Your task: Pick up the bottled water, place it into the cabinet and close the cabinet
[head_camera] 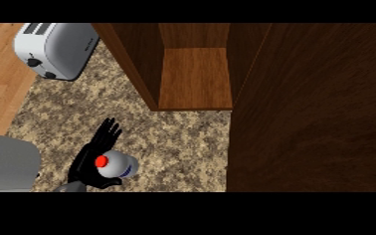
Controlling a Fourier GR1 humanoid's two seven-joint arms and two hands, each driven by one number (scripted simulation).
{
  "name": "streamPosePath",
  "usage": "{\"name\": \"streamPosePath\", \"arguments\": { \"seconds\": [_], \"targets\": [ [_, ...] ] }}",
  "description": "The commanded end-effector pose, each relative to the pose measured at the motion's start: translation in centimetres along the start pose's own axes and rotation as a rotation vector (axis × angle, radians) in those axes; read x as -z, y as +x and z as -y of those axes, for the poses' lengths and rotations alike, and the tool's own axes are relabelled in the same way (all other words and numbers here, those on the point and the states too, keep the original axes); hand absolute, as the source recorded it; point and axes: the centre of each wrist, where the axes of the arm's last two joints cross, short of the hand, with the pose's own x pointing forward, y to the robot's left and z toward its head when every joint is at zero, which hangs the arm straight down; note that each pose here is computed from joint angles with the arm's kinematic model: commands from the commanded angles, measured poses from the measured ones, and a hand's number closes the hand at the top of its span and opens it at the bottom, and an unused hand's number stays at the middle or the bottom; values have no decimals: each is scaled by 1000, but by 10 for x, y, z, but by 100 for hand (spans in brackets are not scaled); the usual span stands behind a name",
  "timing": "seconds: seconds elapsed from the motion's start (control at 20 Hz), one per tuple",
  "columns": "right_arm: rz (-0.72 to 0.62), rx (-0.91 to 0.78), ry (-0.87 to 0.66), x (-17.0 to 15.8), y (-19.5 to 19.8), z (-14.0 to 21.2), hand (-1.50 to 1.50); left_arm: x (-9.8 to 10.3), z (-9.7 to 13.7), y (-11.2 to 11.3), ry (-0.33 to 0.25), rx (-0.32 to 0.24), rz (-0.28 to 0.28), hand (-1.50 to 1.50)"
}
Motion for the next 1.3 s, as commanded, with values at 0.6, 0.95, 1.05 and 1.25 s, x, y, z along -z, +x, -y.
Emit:
{"name": "streamPosePath", "arguments": {
  "seconds": [0.6,0.95,1.05,1.25],
  "targets": [
    [-4,-10,-1,0,12,-4,-150,25,49,-24,-212,-148,-1,150],
    [-10,9,3,-19,-9,-6,-150,19,61,-30,-178,-105,29,150],
    [-7,-8,-6,-8,-22,8,-150,5,36,-24,-84,-106,76,150],
    [-8,-2,11,-12,-2,9,-150,13,3,6,154,-135,220,150]
  ]
}}
